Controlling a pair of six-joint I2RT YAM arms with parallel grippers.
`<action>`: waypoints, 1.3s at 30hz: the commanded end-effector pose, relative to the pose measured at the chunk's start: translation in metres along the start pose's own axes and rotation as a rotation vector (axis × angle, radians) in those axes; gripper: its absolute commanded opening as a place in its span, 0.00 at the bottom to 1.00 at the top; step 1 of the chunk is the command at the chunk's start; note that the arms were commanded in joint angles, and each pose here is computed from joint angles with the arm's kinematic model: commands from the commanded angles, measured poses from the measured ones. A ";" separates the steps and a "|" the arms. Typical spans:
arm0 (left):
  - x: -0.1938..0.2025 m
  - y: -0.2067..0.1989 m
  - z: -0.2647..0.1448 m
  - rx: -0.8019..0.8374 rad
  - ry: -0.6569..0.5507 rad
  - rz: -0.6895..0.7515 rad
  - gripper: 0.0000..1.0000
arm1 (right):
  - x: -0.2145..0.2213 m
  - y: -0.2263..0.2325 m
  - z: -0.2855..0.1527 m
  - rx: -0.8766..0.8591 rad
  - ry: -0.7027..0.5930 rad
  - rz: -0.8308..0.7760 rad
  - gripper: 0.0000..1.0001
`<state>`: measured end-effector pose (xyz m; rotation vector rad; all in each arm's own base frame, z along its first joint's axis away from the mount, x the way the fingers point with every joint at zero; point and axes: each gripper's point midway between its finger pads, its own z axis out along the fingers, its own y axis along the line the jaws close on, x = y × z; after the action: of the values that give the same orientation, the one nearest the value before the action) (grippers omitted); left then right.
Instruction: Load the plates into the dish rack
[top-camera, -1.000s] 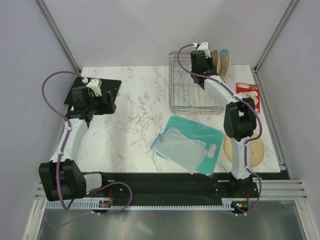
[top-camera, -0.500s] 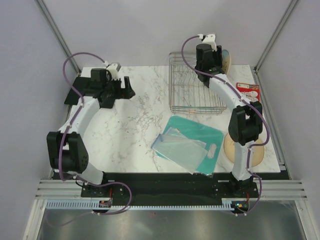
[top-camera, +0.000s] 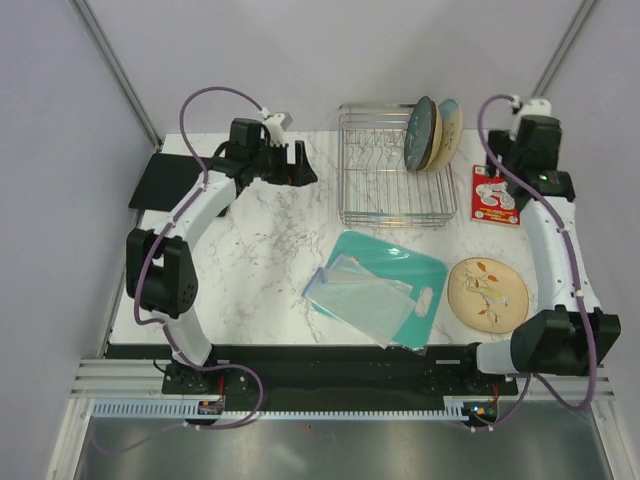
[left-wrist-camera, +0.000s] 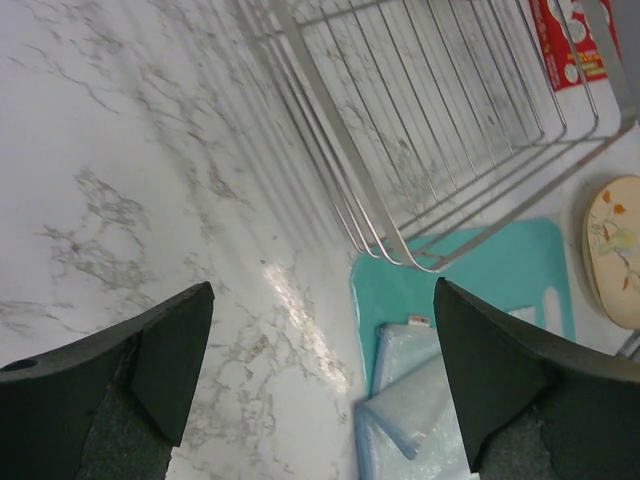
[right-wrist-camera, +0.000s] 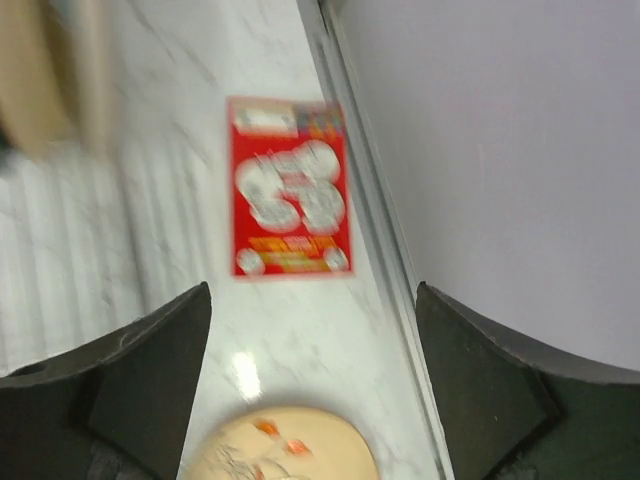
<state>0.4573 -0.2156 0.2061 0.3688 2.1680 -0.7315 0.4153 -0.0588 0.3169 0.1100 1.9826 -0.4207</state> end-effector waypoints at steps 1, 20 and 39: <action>0.025 -0.088 -0.016 0.217 0.042 0.026 0.98 | 0.143 -0.039 -0.018 -0.187 0.434 -0.017 0.89; 0.204 -0.331 0.086 0.661 0.385 -0.071 0.88 | 0.240 -0.093 -0.055 -0.392 0.579 0.081 0.88; 0.260 -0.372 0.155 0.736 0.426 -0.047 0.69 | 0.256 -0.072 -0.076 -0.450 0.608 0.112 0.88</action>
<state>0.2033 -0.5831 0.0585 0.9390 2.2726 -1.5369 0.2175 -0.1335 0.1244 0.0914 2.6498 0.1582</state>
